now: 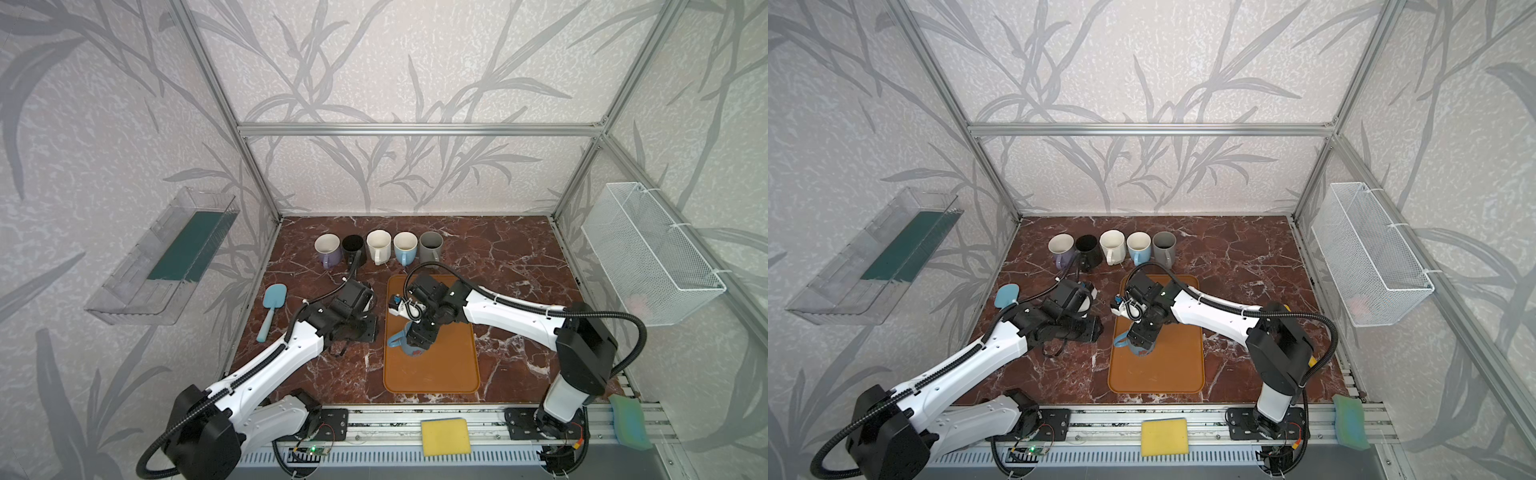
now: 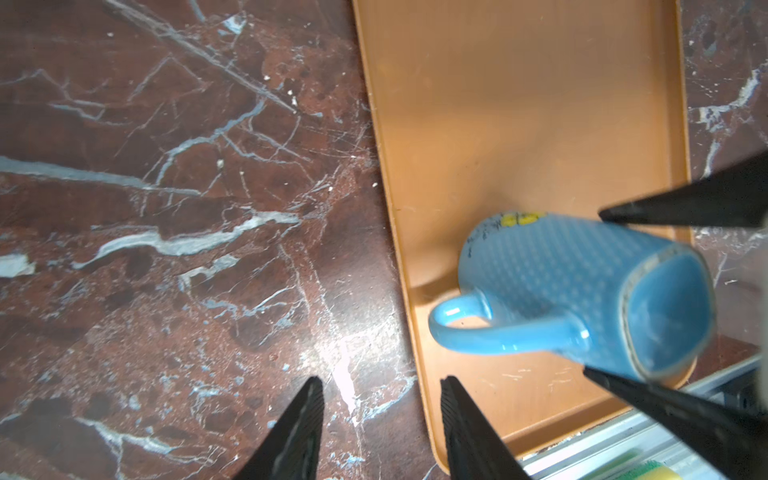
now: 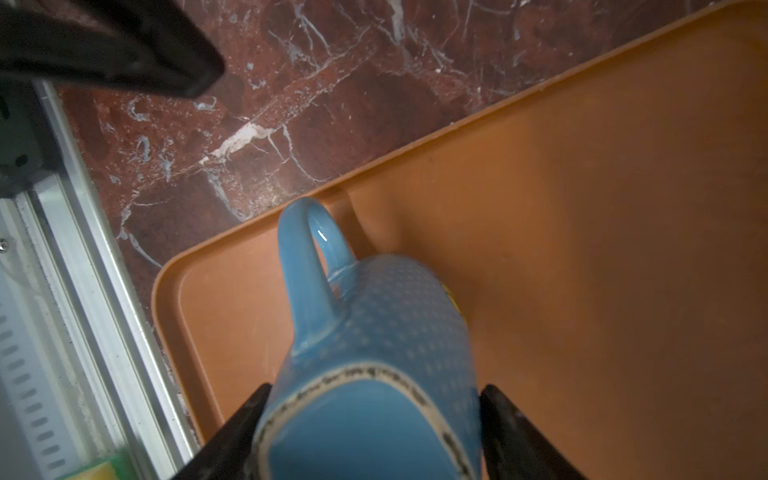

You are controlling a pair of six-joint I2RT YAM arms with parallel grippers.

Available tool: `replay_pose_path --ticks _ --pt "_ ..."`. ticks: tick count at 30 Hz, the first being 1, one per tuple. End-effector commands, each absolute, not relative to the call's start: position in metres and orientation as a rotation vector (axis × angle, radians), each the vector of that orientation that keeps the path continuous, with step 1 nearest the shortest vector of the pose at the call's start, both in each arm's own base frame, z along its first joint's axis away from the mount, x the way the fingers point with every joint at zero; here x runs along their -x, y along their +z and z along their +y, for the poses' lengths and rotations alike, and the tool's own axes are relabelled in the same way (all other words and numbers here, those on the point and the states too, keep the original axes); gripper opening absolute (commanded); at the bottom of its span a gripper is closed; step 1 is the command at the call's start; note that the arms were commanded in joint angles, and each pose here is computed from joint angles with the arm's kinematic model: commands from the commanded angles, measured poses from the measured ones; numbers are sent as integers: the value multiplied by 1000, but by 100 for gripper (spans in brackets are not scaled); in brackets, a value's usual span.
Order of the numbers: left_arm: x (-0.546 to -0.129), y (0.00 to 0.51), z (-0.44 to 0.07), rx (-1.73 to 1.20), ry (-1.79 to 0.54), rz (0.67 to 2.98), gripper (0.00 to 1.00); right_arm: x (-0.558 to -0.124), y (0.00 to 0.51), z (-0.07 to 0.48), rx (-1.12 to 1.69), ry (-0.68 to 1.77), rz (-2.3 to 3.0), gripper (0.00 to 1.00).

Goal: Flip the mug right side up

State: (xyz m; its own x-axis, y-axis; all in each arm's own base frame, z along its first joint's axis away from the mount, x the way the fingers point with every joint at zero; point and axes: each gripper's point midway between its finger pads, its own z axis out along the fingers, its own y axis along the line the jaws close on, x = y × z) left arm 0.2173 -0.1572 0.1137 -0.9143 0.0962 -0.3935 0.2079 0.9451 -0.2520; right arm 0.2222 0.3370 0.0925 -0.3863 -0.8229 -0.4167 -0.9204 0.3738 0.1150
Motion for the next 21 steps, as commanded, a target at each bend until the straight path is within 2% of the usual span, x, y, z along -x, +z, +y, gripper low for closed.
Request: replay_pose_path --ticks 1,10,21 --pt "-223 126 -176 -298 -520 2650 49 -234 93 345 1618 556 2260 75" --pt "-240 131 -196 -406 -579 2578 49 -255 96 348 1731 629 2151 79" --pt "-248 116 -213 -510 -606 2617 51 -266 124 336 1574 682 2142 84"
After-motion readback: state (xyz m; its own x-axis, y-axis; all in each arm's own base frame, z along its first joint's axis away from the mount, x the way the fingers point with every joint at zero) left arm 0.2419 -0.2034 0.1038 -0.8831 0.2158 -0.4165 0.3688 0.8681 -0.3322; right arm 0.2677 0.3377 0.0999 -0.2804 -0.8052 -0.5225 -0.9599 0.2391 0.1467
